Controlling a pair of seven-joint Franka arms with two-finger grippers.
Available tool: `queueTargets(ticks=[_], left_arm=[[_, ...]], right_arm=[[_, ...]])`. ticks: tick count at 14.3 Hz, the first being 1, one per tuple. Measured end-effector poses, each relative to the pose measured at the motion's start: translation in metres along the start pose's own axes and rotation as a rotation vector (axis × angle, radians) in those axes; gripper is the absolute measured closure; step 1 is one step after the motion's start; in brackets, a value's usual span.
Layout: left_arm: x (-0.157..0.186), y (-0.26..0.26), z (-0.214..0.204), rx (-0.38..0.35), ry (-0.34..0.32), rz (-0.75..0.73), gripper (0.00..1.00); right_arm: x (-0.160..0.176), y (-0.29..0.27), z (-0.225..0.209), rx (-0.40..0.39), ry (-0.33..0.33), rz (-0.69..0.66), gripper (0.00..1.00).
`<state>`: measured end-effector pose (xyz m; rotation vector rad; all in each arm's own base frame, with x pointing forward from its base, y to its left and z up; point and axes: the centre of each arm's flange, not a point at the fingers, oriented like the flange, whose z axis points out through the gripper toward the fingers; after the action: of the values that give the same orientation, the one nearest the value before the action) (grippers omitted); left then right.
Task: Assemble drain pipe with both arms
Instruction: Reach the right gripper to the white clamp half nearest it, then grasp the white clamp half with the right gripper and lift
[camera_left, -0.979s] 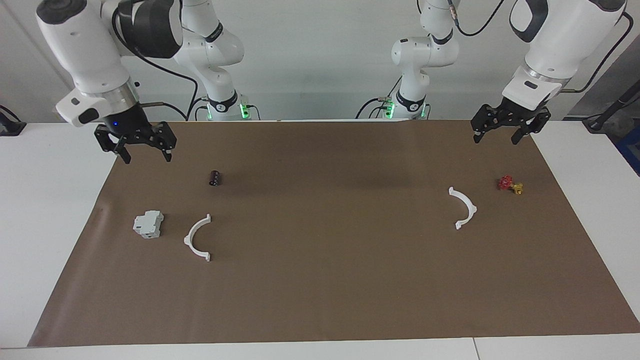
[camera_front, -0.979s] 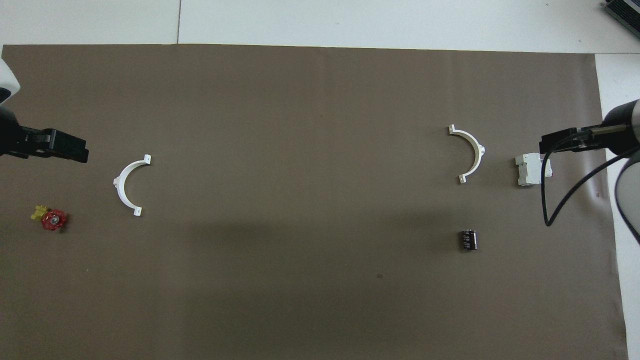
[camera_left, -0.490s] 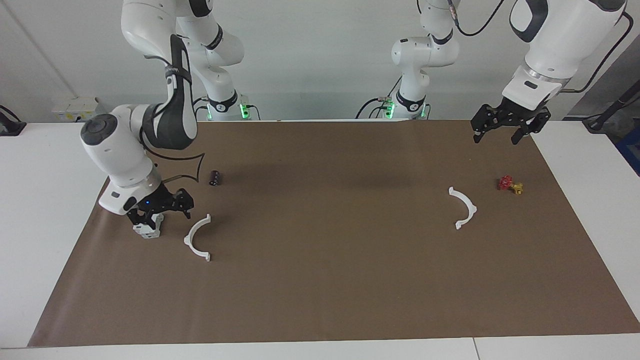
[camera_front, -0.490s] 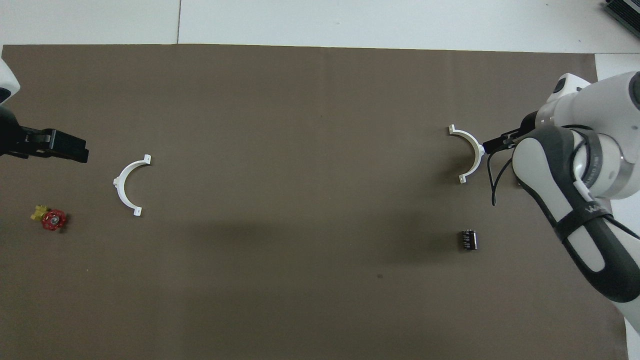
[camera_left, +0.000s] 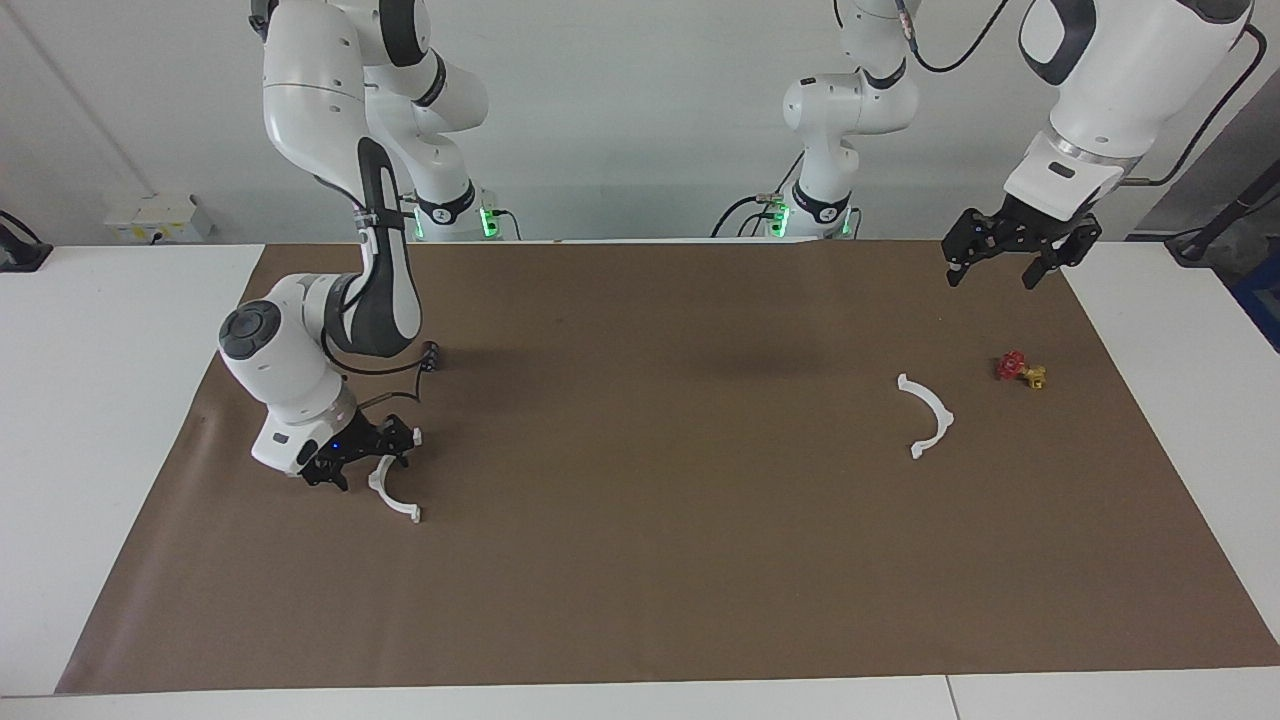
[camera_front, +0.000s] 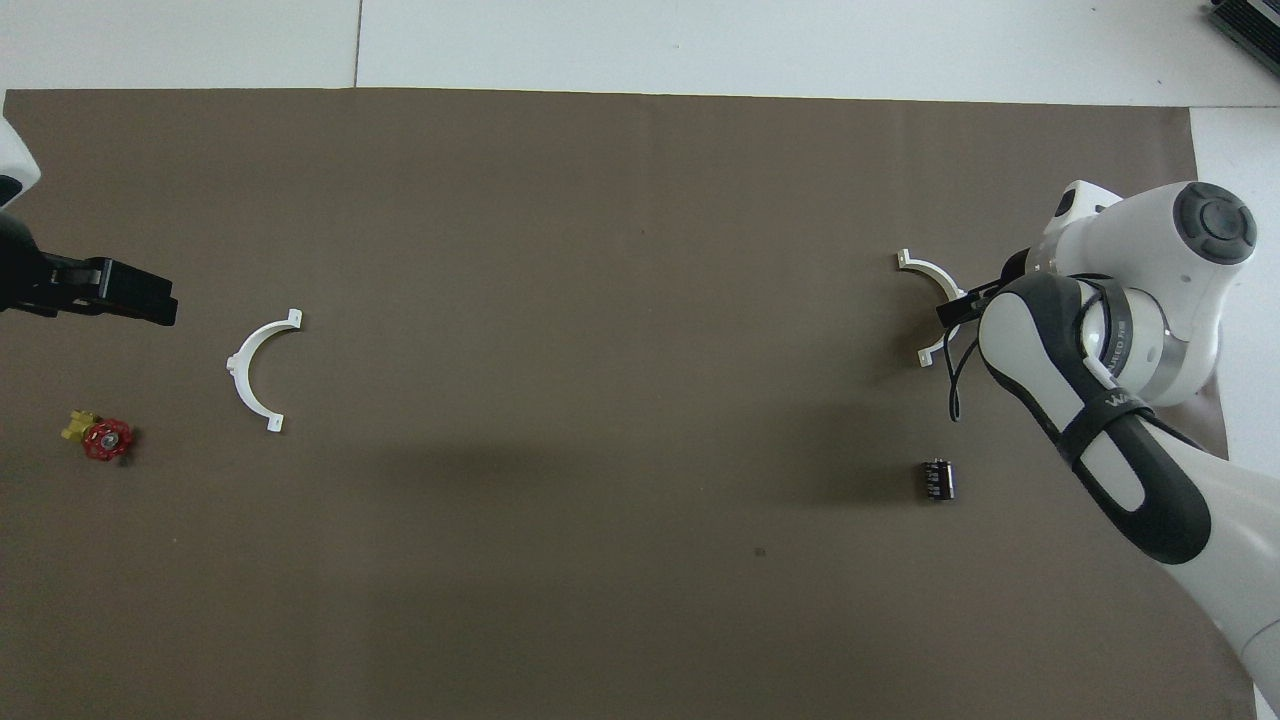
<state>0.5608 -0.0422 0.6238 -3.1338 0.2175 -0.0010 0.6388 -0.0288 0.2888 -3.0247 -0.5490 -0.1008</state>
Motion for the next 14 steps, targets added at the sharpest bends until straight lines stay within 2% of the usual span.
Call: queueTargets(ticks=[1,2,7,8,11,14], left_arm=[[0.0,0.0,0.0,0.0,0.0,0.0,0.0],[0.0,0.0,0.0,0.0,0.0,0.0,0.0],[0.0,0.0,0.0,0.0,0.0,0.0,0.0],[0.0,0.0,0.0,0.0,0.0,0.0,0.0],[0.0,0.0,0.0,0.0,0.0,0.0,0.0],[0.0,0.0,0.0,0.0,0.0,0.0,0.0]], right_arm=[[0.0,0.0,0.001,-0.002,0.003,0.0,0.04],[0.001,0.001,0.0,-0.006,0.01,0.0,0.12],[0.004,0.0,-0.001,-0.015,0.026,-0.001,0.72],[0.006,0.0,-0.003,-0.015,0.03,0.014,0.79],[0.024,-0.011,-0.031,0.015,0.004,0.11,0.79],[0.059,-0.078,-0.064,0.022,-0.025,0.248,0.79]])
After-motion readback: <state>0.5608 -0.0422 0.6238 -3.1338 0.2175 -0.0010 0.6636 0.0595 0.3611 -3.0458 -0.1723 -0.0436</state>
